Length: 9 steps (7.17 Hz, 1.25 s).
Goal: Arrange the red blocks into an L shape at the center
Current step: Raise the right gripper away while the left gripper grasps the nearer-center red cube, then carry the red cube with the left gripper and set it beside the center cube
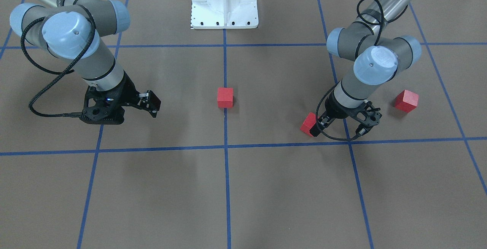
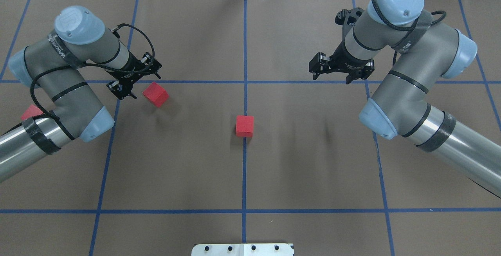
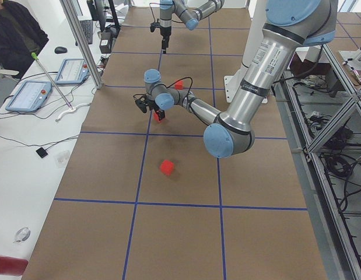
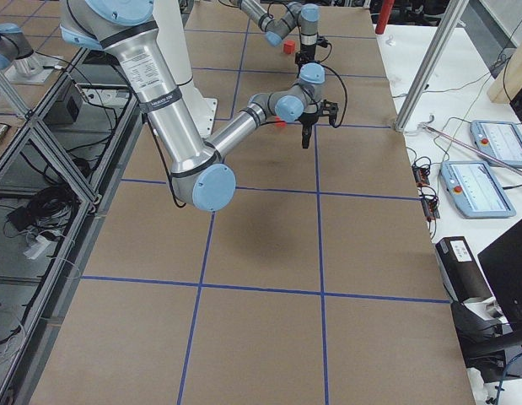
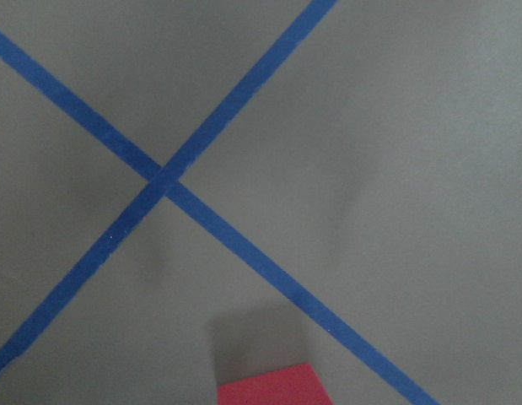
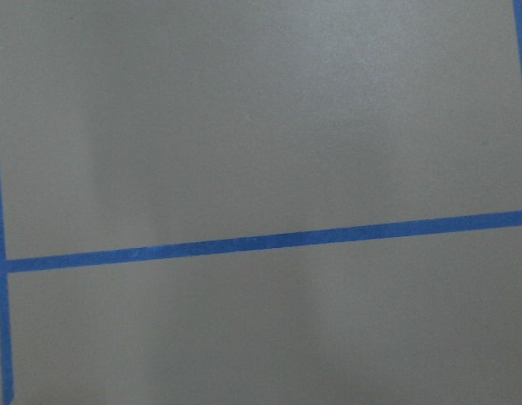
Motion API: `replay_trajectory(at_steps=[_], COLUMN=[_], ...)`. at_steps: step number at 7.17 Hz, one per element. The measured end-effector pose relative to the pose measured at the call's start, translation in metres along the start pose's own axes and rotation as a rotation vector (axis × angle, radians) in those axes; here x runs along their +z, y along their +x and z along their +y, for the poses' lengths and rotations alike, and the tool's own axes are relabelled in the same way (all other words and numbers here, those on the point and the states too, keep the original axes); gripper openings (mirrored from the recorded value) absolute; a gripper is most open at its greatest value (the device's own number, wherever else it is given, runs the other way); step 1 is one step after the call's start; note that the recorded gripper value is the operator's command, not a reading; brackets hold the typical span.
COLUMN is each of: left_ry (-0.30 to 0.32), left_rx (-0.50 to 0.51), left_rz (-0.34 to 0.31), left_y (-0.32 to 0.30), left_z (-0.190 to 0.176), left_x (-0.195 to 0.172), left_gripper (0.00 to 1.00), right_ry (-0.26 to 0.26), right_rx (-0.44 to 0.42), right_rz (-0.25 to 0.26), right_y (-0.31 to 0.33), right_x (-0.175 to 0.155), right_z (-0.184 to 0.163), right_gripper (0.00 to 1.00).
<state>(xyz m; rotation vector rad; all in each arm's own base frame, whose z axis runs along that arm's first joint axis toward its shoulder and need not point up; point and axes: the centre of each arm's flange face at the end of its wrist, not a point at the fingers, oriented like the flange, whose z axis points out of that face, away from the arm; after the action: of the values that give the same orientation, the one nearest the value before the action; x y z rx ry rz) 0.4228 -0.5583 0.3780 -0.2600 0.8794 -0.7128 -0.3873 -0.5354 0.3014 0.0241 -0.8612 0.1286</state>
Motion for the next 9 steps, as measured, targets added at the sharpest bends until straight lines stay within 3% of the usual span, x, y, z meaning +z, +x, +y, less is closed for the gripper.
replay_trajectory(at_steps=[1,2,3,4,7,9], left_ry=[0.000,-0.002,-0.004,-0.004,-0.018,-0.032], left_rx=[-0.005,-0.008,-0.008,-0.016,-0.027,0.108], left_rz=[-0.005,-0.010,-0.018,-0.025,0.005,0.025], left_y=[0.000,0.000,-0.001,-0.001,0.034,0.122], left_z=[0.004,0.009,0.012,0.015,0.035,0.077], left_x=[0.004,0.008,0.014,0.019,0.010,-0.008], left_gripper=[0.99,0.92,0.33,0.00,0.00,0.00], right_ry=[-0.001,-0.002,-0.002,-0.003,-0.001,0.006], right_rx=[0.000,0.000,0.001,0.001,0.002,0.008], right_rz=[0.003,0.005,0.006,0.007,0.009,0.012], right_y=[0.002,0.003,0.004,0.005,0.007,0.012], right_x=[0.001,0.002,0.002,0.003,0.003,0.000], right_z=[0.000,0.000,0.000,0.000,-0.001,-0.006], right_gripper=[0.99,0.99,0.99,0.99,0.99,0.99])
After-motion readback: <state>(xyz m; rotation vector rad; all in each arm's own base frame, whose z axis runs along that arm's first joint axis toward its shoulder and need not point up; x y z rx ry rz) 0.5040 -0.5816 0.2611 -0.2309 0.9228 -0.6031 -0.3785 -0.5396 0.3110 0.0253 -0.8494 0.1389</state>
